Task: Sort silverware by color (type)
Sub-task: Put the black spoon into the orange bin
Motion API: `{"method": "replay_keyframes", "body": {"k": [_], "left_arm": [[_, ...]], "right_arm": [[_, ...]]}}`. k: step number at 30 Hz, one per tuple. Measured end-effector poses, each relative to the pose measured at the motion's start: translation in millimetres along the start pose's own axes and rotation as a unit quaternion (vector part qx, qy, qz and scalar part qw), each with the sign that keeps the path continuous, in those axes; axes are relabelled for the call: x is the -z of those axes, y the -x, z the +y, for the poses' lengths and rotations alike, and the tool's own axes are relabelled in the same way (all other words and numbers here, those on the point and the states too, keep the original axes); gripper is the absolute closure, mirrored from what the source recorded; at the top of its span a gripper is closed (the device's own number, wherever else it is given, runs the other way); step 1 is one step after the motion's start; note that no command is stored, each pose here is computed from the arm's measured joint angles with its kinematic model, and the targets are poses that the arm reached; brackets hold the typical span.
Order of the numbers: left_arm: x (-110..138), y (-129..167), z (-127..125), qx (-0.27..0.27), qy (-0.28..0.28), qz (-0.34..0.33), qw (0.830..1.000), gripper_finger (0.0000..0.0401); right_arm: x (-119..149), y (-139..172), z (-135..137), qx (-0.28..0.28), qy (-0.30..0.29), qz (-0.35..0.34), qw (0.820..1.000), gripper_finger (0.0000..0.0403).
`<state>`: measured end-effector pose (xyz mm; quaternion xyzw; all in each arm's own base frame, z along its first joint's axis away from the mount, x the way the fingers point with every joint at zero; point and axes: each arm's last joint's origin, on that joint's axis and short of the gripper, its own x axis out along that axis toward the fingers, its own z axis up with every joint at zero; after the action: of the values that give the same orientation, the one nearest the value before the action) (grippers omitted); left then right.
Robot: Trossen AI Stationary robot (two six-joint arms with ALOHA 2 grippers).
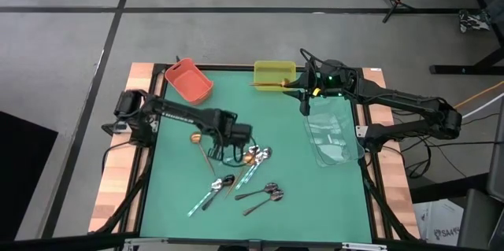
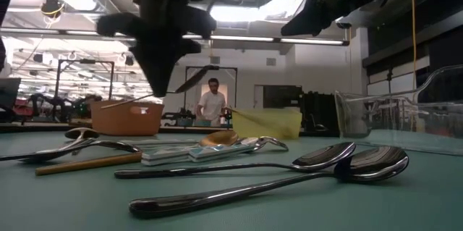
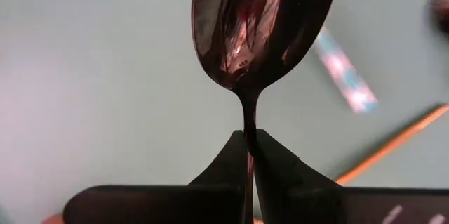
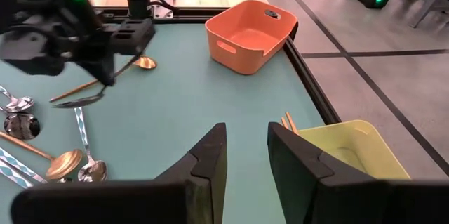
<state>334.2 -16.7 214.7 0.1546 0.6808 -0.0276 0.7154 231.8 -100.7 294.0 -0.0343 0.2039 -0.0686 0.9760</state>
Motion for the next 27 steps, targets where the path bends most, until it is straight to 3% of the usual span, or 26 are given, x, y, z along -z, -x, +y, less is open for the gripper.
{"method": "replay_keyframes", "body": {"k": [13,27], "left_arm": [[25.6,-5.8,70.1,-0.046,0.022,0.056,0.997,0.0397],[66.4,-9.3,116.0,-0.056,0.052,0.147,0.986,0.0397]], "right_arm": [[0.0,0.0,0.0,0.000,0.000,0.000,1.000,0.0306],[0.1,0.0,0.0,0.000,0.000,0.000,1.000,0.0306]]}}
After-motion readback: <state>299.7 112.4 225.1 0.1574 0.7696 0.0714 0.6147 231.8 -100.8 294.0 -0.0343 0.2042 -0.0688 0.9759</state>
